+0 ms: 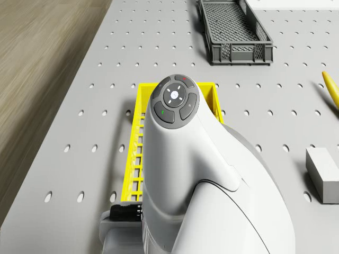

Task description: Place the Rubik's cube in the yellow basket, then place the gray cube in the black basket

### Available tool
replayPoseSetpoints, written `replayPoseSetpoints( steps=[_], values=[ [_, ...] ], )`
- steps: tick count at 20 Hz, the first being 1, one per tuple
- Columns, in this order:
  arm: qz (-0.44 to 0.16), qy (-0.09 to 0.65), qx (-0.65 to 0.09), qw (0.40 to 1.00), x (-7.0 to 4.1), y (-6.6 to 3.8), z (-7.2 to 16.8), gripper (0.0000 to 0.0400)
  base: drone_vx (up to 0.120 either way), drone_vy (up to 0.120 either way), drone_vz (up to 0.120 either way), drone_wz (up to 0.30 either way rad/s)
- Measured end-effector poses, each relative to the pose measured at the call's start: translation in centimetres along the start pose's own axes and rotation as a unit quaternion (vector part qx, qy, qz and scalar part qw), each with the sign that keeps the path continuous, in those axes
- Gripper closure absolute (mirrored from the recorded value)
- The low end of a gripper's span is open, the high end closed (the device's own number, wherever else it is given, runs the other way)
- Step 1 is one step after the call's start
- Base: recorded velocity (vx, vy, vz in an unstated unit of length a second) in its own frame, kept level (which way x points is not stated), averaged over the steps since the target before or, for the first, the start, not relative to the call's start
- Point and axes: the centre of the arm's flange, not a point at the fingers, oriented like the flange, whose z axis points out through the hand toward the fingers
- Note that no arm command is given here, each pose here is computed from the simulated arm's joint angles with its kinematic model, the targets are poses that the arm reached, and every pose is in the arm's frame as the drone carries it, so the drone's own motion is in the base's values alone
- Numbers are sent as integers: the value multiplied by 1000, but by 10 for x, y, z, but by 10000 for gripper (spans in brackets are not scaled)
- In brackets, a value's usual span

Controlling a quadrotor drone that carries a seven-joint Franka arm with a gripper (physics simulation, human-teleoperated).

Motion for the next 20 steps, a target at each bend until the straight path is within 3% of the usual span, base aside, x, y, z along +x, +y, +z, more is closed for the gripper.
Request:
replayPoseSetpoints(
  steps=[2, 15, 20],
  values=[
    [0, 0, 0, 1000, 0, 0, 0, 50, 0, -60, 0, 0],
    [0, 0, 0, 1000, 0, 0, 0, 50, 120, 0, 0, 0],
    [0, 0, 0, 1000, 0, 0, 13, 50, 0, 0, 0, 0]
  ],
)
